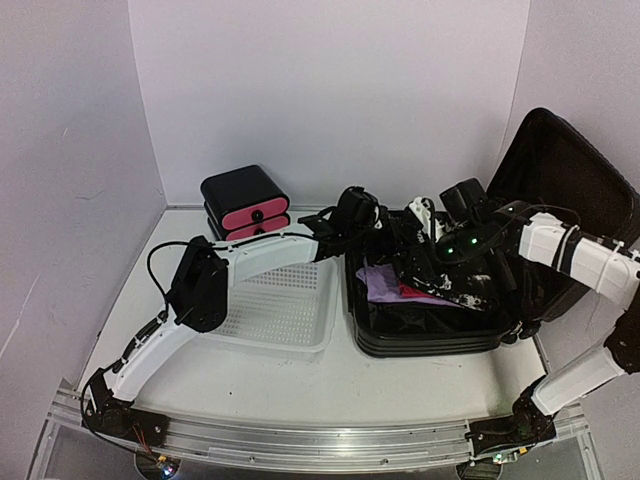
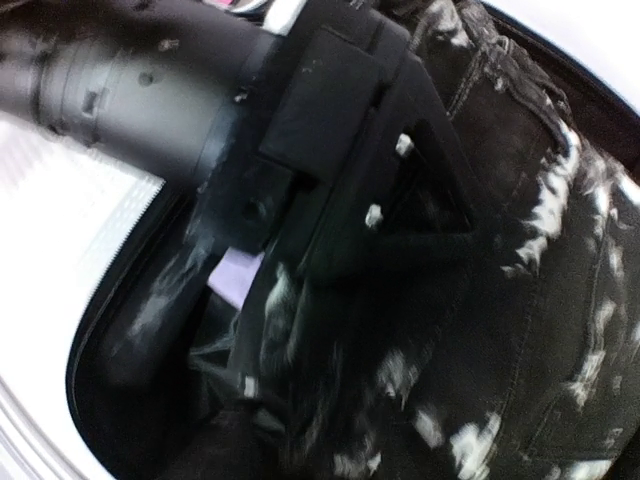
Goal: Open, take out, and arrange the luggage
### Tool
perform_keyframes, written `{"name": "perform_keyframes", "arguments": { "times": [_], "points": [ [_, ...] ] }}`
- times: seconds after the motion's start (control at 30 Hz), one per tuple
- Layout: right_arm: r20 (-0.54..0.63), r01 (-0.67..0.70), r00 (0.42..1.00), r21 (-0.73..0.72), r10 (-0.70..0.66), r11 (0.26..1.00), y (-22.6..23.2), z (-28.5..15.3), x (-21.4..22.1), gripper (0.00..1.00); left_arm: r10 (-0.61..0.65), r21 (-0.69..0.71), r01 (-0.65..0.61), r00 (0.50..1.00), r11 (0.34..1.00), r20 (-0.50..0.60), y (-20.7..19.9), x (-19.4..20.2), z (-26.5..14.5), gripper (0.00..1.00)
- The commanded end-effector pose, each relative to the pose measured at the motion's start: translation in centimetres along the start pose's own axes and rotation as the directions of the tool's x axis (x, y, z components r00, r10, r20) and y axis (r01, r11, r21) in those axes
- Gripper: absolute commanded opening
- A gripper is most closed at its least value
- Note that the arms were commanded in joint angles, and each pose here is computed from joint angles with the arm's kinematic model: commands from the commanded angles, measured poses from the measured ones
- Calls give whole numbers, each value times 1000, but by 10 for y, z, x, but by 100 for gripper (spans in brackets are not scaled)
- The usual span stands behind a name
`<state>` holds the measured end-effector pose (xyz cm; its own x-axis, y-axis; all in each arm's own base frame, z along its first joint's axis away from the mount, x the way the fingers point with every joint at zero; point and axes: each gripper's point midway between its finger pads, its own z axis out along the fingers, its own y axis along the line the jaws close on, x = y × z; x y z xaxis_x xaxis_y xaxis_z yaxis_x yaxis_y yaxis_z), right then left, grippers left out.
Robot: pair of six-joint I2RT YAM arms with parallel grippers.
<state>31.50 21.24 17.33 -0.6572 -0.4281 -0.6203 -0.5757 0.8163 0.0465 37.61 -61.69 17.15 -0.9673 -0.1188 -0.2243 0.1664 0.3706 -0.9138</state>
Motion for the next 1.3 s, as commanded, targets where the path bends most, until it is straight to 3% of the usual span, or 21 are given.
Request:
{"name": "perform_keyframes", "arguments": {
  "times": [0.0, 0.07, 0.17, 0.3, 0.57, 0.97, 1.27],
  "points": [
    [139, -114, 985, 79, 103, 990, -10, -73, -33, 68, 199, 152, -209, 977, 966, 76, -99, -18, -52, 0],
    [192, -168, 972, 144, 139, 975, -21, -103, -34, 81, 230, 182, -240, 970, 954, 72, -117, -15, -64, 0],
    [286, -212, 945, 173, 157, 962, -28, -145, -32, 88, 282, 216, -292, 956, 932, 76, -144, -9, -84, 0],
    [345, -235, 924, 165, 167, 958, -28, -171, -27, 90, 333, 248, -345, 939, 905, 87, -178, 1, -115, 0],
    [308, -247, 934, 197, 179, 949, -33, -167, -12, 92, 365, 297, -346, 931, 890, -11, -197, 33, -166, 0],
    [251, -239, 948, 164, 194, 957, -26, -143, -13, 92, 246, 21, -245, 969, 969, -37, -70, 33, -277, 0],
    [221, -247, 952, 142, 212, 959, -23, -129, -13, 92, 234, -72, -242, 966, 967, -107, -41, 51, -303, 0]
  ]
}}
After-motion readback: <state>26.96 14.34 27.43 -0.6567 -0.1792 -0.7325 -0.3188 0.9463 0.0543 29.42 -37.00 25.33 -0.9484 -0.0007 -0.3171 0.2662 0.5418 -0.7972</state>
